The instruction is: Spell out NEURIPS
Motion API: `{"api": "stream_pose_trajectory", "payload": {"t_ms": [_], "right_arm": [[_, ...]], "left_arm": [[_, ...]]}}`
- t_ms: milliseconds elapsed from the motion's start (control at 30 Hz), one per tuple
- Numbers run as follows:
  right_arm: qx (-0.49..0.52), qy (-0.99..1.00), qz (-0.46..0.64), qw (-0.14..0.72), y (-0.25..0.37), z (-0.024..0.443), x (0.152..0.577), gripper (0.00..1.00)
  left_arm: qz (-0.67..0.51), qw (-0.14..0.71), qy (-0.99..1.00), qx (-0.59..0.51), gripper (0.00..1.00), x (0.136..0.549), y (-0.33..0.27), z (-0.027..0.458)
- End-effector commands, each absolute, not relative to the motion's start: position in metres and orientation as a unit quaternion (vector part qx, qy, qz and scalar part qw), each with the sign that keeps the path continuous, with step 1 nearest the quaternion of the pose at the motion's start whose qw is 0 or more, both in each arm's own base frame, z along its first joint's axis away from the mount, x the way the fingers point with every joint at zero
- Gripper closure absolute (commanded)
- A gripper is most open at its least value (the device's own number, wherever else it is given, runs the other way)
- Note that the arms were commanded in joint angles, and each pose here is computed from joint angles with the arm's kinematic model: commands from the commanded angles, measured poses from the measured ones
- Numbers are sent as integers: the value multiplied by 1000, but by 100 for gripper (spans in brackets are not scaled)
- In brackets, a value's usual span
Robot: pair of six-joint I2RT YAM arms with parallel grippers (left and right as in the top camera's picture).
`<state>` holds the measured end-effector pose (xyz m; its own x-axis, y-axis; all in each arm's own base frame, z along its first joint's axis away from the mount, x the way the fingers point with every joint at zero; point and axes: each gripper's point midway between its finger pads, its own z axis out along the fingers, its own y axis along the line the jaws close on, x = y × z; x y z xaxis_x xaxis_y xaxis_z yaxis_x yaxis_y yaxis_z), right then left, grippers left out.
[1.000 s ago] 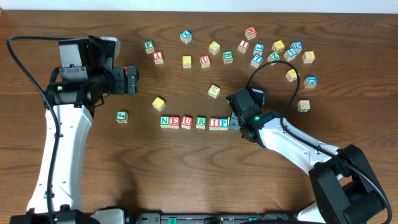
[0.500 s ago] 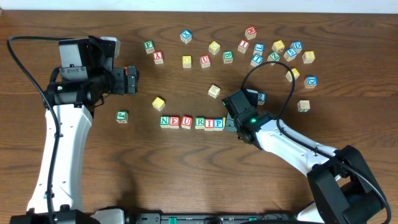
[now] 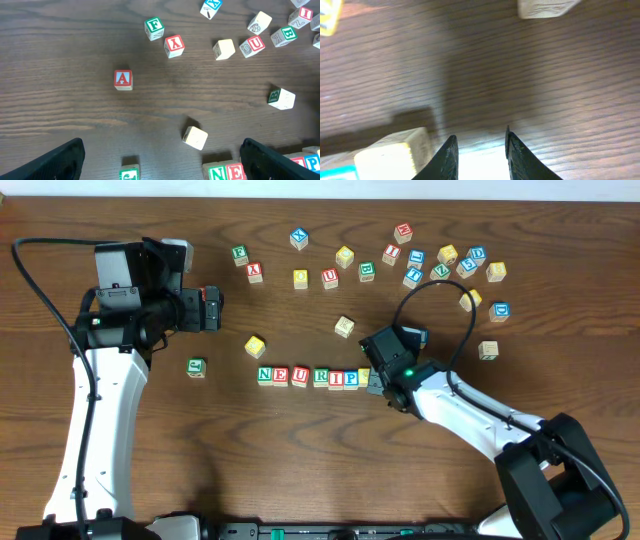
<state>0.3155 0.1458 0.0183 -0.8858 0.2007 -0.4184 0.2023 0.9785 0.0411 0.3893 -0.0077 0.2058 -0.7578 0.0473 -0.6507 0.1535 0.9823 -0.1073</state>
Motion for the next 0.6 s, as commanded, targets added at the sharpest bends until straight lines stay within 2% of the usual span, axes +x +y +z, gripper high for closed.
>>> {"api": "stream_pose_trajectory", "payload": {"t_ms": [0, 267, 567], "right_arm": [[117, 969, -36, 215, 125, 14, 316, 74], [142, 969, -75, 186, 99, 10, 305, 73], [141, 973, -66, 170, 101, 8, 299, 72]], "left_arm": [[-81, 356, 929, 55, 2, 392, -8, 217], [-81, 356, 929, 55, 2, 392, -8, 217], [-81, 356, 929, 55, 2, 392, -8, 217]]}}
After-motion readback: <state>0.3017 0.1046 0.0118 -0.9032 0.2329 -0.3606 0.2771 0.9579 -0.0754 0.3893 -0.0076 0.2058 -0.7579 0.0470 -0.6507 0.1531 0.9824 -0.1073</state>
